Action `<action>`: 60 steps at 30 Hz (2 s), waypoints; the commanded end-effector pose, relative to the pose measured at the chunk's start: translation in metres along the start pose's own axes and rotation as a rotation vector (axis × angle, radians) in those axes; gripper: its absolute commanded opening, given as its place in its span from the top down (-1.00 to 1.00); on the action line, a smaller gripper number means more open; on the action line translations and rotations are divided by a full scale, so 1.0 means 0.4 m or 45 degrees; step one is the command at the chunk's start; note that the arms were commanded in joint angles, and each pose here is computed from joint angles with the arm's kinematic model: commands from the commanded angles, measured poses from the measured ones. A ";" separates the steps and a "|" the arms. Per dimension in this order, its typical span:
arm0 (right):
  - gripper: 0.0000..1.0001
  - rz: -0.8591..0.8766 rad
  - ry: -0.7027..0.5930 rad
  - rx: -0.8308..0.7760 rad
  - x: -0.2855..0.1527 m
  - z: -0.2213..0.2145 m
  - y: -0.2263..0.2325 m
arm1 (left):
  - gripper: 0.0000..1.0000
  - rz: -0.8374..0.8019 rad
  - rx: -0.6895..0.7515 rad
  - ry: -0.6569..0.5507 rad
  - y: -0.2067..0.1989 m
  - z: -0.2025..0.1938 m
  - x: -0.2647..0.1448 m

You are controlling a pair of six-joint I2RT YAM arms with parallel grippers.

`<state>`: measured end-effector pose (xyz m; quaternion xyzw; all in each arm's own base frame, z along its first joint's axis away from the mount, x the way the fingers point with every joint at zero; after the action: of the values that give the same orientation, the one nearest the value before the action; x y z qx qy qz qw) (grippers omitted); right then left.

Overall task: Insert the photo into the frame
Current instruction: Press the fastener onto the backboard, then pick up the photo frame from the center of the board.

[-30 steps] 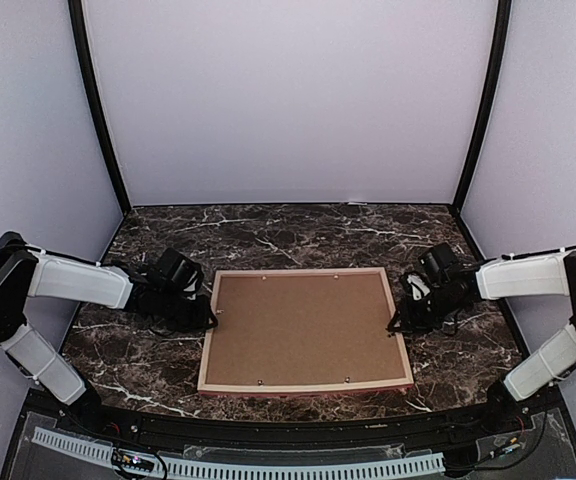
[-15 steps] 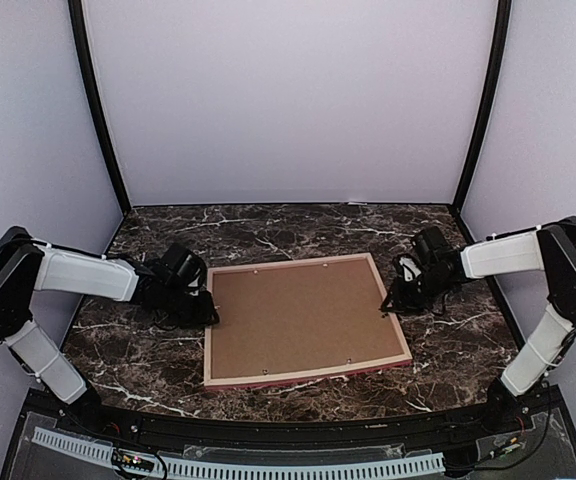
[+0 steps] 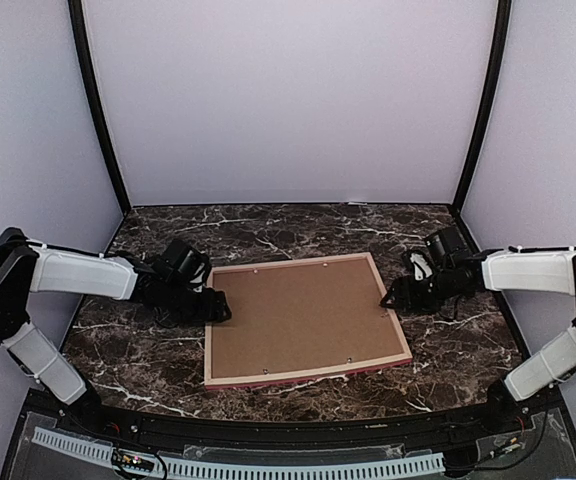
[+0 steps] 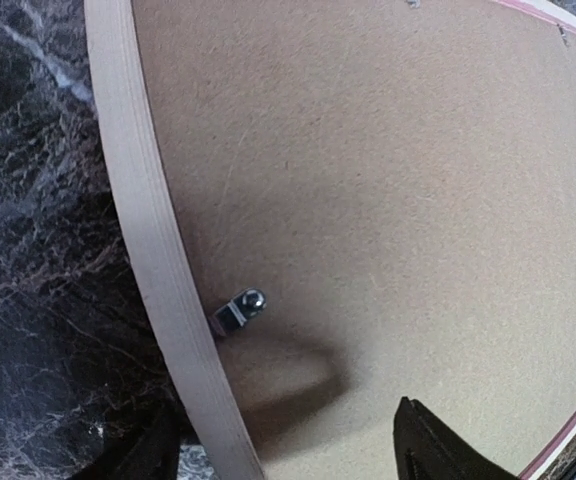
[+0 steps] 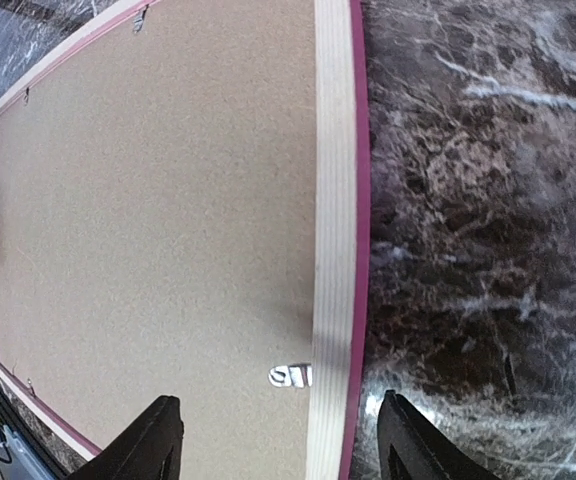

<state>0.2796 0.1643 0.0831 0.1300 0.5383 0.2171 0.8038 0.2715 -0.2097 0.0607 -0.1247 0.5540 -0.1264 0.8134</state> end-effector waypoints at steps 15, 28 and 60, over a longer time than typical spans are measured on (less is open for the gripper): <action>-0.18 -0.126 0.057 0.111 -0.018 -0.209 -0.032 | -0.82 -0.236 0.133 -0.190 -0.083 0.045 -0.145; 0.00 -0.230 0.075 0.048 -0.001 -0.218 -0.040 | -0.84 -0.337 0.213 -0.237 -0.136 0.027 -0.177; 0.62 -0.274 -0.007 0.037 0.097 -0.129 -0.029 | -0.74 -0.389 0.825 -0.188 -0.397 -0.100 -0.127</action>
<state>0.2505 0.1808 0.0472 0.1140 0.5251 0.1547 0.8291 0.2066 -0.3370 0.1371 0.0269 0.4088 -0.3917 0.8239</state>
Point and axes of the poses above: each gripper's point midway between its finger pads, its own x axis out along the fingers, its own y axis along the line the jaws close on, z = x × y, the point moved 3 cm from there along -x, back along the fingers, and after that the axes turned 2 degrees about -x, right-handed, at the moved point
